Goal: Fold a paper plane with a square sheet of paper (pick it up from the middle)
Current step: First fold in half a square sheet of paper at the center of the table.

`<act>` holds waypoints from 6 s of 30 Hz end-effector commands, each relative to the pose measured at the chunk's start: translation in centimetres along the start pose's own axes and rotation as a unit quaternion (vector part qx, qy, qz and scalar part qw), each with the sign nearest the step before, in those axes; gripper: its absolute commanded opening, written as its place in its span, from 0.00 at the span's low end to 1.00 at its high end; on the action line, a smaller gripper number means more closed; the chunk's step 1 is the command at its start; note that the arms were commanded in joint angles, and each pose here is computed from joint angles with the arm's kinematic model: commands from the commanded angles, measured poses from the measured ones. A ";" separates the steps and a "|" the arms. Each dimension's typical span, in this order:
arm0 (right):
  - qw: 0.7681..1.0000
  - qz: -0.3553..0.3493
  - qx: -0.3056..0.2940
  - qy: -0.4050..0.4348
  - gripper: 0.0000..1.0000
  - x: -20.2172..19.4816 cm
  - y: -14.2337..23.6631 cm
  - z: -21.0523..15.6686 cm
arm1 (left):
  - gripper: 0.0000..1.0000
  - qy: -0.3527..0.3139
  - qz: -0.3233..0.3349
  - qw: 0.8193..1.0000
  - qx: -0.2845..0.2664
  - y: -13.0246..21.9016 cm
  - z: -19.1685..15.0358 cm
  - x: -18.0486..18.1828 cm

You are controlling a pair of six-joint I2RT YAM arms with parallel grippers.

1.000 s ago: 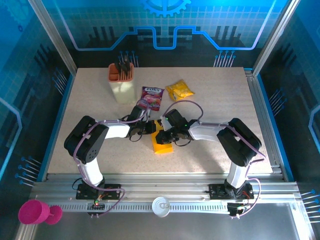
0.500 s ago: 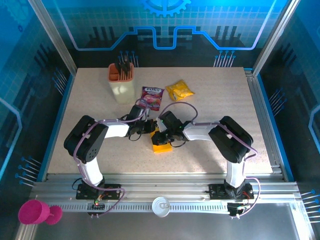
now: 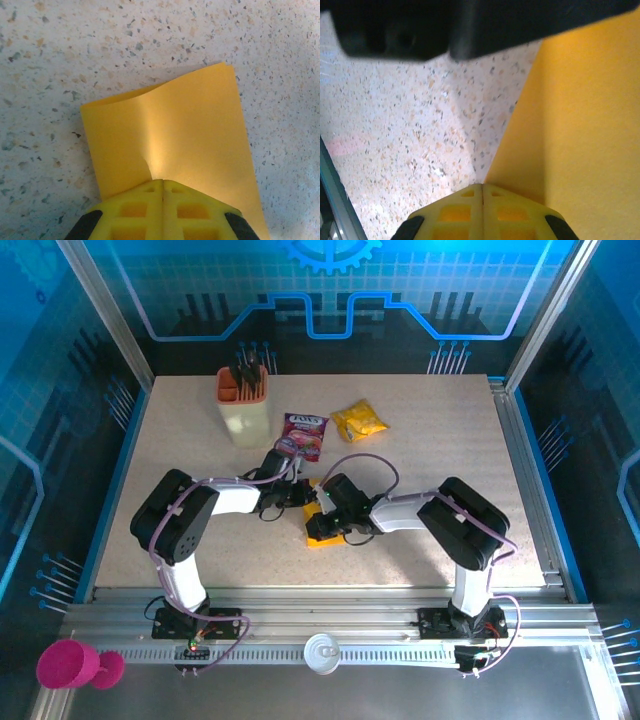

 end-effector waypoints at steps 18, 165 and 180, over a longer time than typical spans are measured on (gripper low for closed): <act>0.999 0.012 0.046 0.009 0.00 1.3 4.5 -4.1 | 0.00 0.011 0.034 0.998 0.059 -1.0 -3.5 2.0; 0.999 -0.045 0.028 0.006 0.00 -3.6 1.3 -1.7 | 0.00 -0.002 0.026 0.998 0.062 -2.1 -0.3 1.5; 0.997 -0.047 0.066 -0.003 0.00 -4.5 1.7 -7.0 | 0.00 -0.003 0.024 0.998 0.064 -2.3 -0.3 1.5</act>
Point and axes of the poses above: each hand's point on the last joint's axis, 136 mm out from that joint toward the fingers, its own y axis back along the fingers, its own x axis along the line the jaws close on, z = x × y, the point moved 1 cm from there along y, back along the fingers, and after that the axes turned 10 degrees about -y, right-handed, at the moved point
